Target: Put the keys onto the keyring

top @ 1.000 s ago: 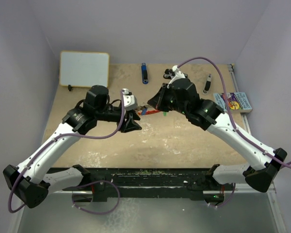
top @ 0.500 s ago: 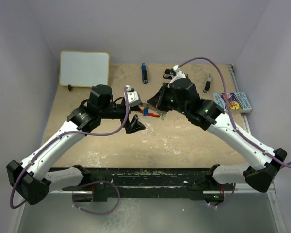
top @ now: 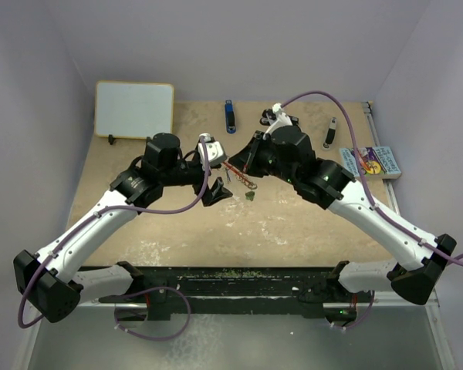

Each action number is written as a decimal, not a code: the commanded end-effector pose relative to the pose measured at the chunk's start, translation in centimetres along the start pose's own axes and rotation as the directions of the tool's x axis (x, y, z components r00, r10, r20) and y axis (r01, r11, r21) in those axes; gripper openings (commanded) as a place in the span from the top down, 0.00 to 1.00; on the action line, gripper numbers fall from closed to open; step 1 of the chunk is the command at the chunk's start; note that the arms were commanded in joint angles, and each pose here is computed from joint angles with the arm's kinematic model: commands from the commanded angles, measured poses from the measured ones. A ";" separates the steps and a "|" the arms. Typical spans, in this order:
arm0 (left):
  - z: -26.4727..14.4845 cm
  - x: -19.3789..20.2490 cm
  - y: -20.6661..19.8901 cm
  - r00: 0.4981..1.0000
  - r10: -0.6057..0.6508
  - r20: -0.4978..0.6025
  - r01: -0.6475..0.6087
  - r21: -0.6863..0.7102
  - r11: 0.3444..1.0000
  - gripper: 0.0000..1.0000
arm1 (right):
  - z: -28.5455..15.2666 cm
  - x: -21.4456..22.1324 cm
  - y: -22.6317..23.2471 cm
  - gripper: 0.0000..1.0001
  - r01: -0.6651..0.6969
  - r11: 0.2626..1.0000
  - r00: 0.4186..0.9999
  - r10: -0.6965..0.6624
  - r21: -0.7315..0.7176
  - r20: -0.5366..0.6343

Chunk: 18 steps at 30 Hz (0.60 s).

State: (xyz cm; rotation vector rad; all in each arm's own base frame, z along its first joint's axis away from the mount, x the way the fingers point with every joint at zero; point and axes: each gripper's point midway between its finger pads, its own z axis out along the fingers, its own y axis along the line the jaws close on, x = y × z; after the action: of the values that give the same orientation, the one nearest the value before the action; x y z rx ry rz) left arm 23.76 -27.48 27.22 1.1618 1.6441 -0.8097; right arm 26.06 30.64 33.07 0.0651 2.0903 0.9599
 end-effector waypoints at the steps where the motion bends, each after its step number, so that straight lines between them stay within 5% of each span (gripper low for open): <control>1: -0.1 -3.3 0.9 0.993 0.089 0.084 -0.086 -0.038 0.996 0.02 | -0.4 -1.4 2.6 1.00 -0.028 0.995 0.998 0.033 -0.099 0.049; 18: -0.1 -3.8 1.5 0.987 0.132 0.092 -0.126 -0.060 0.990 0.37 | -0.1 -0.8 2.4 1.00 -0.030 0.994 0.999 0.035 -0.106 0.040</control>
State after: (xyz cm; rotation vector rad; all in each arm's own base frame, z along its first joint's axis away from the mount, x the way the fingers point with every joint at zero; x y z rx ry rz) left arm 24.42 -27.54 27.41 1.1750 1.6125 -0.7721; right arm 26.12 31.13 32.61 0.0697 2.0844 0.9833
